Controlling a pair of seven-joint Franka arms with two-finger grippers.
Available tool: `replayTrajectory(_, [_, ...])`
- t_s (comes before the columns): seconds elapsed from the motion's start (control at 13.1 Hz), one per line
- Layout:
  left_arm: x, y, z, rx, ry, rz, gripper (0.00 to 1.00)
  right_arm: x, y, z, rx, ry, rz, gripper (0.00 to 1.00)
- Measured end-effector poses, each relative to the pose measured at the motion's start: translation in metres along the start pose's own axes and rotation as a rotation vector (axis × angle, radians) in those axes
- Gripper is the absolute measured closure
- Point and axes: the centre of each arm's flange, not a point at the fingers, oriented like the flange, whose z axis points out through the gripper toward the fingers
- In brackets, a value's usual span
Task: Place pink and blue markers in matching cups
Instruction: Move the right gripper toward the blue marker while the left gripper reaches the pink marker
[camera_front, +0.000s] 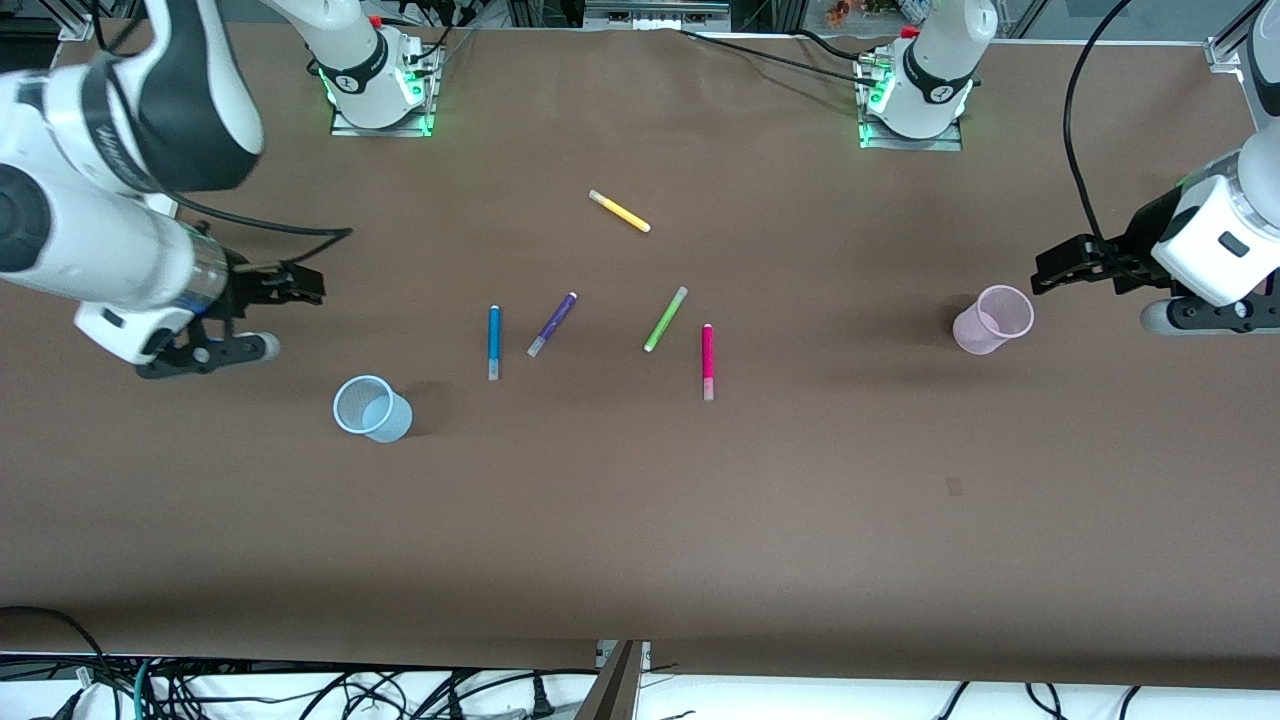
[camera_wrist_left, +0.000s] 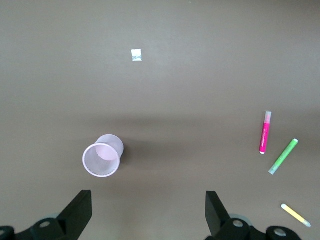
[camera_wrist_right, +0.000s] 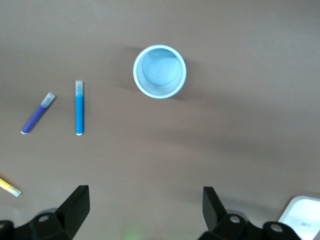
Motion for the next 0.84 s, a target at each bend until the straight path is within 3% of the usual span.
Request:
replayTrajectory(0.46, [-0.016,0.119,0.033,-0.009,-0.056,0.059,0.00,0.026,-0.053,0.028,-0.018,0.034,0.076,0.00])
replayTrajectory(0.84, [-0.004,0.191,0.085,-0.059,-0.042,0.112,0.00,0.051,-0.122,0.077,-0.038,0.049,0.067,0.00])
